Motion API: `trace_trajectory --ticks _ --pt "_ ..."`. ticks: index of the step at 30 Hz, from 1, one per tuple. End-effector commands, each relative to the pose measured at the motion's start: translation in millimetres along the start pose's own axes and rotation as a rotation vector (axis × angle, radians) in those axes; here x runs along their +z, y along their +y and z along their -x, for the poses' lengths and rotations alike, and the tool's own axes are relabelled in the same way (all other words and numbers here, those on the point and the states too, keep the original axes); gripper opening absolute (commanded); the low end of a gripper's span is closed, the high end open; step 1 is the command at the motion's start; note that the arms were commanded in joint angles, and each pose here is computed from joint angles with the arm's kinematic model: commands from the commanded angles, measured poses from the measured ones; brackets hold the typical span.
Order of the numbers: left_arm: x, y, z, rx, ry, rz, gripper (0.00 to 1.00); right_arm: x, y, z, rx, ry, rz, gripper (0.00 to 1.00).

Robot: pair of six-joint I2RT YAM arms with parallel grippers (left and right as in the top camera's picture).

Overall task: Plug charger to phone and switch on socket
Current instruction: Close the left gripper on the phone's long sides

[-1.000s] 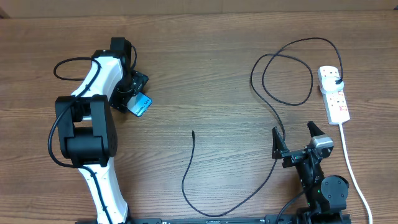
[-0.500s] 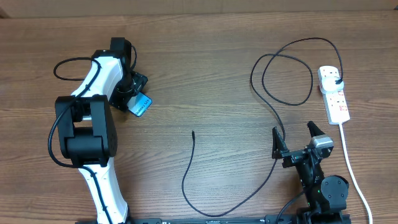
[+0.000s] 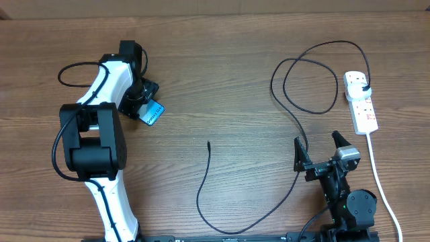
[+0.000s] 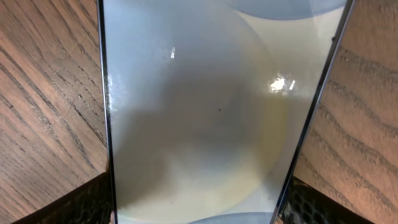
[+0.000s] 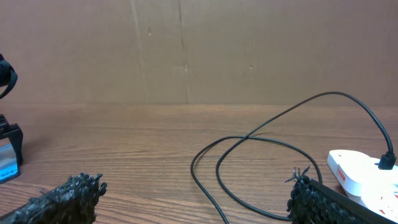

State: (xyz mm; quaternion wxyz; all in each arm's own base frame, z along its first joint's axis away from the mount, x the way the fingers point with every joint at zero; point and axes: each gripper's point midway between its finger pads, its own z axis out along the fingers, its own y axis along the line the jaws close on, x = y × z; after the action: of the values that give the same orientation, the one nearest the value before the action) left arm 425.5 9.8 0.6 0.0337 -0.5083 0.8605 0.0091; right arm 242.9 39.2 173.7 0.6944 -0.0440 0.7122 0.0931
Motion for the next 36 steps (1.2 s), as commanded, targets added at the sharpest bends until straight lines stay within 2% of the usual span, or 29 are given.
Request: trace_trajectory --ticks 1,8,13,15,18,24,28,30,31,36 --pt "9.5 11.6 -1.2 0.000 0.012 0.033 0.83 0.2 -1.8 -2.2 -0.004 -0.002 -0.008 1.00" --pt "9.6 10.0 -0.3 -0.001 0.009 0.027 0.82 0.2 -1.8 -2.2 -0.004 -0.002 -0.008 1.00" --pt "9.6 9.1 0.2 -0.001 0.007 0.024 0.73 0.2 -1.8 -2.2 -0.004 -0.002 -0.008 1.00" --pt "9.6 9.2 0.1 -0.001 0.007 0.024 0.66 0.2 -1.8 -2.2 -0.004 -0.002 -0.008 1.00" --pt "9.6 9.2 0.1 -0.001 0.007 0.024 0.61 0.2 -1.8 -2.2 -0.004 -0.002 -0.008 1.00" --pt "9.6 9.1 0.2 -0.001 0.007 0.024 0.44 0.2 -1.8 -2.2 -0.004 -0.002 -0.008 1.00" --pt "9.6 8.4 0.6 -0.001 0.005 0.021 0.25 0.2 -1.8 -2.2 -0.004 -0.002 -0.008 1.00" --pt "9.6 8.3 0.5 -0.001 0.005 0.020 0.10 0.2 -1.8 -2.2 -0.004 -0.002 -0.008 1.00" --pt "9.6 8.2 0.5 -0.001 0.006 0.020 0.06 0.2 -1.8 -2.2 -0.004 -0.002 -0.008 1.00" --pt "9.6 8.2 0.1 0.000 0.008 0.019 0.04 0.2 -1.8 -2.2 -0.004 -0.002 -0.008 1.00"
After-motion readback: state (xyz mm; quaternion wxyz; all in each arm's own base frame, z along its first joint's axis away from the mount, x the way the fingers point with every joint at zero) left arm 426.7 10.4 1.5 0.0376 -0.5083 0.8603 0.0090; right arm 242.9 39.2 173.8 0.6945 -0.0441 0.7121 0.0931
